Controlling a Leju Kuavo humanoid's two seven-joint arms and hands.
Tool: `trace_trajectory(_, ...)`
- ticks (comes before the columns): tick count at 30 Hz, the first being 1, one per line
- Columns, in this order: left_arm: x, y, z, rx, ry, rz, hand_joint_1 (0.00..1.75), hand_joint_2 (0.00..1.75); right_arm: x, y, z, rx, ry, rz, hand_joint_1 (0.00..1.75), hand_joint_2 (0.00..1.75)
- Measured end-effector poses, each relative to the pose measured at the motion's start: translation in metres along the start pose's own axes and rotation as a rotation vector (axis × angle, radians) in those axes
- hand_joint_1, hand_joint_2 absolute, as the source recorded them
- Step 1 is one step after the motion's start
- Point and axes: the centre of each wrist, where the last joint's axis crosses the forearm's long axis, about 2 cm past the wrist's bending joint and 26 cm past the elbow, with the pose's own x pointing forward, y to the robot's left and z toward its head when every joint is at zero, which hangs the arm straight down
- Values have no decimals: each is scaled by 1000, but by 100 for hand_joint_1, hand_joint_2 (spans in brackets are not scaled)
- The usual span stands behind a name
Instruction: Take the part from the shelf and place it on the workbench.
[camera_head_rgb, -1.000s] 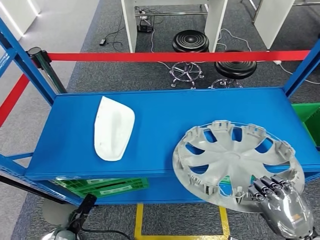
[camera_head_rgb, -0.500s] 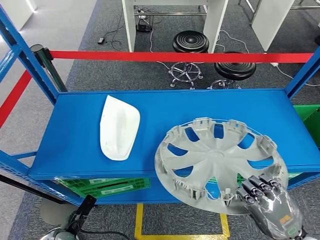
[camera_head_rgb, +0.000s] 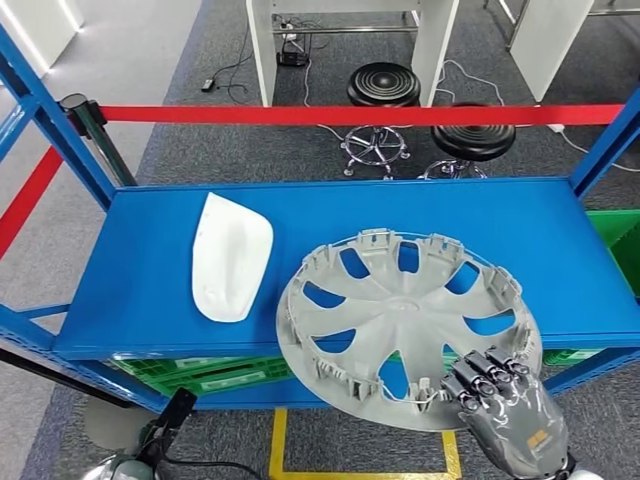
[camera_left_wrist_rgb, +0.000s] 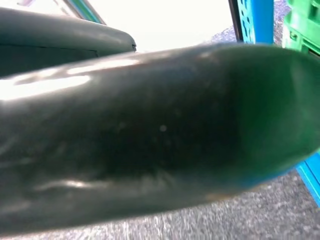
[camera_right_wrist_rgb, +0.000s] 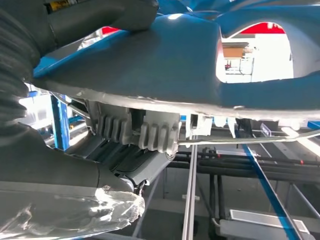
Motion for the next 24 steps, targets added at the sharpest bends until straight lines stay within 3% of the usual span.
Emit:
trace_trajectory(12, 10, -4, -4, -29, -23, 4, 0, 0, 38, 8, -43, -143, -87, 22, 175, 175)
trace_trajectory(23, 8, -5, -3, -40, -38, 19, 0, 0, 48, 15, -49, -145, -106, -6, 175, 175)
trace_trajectory(24, 8, -5, -3, -40, -38, 19, 0, 44, 49, 16, -49, -144, -108, -7, 175, 175)
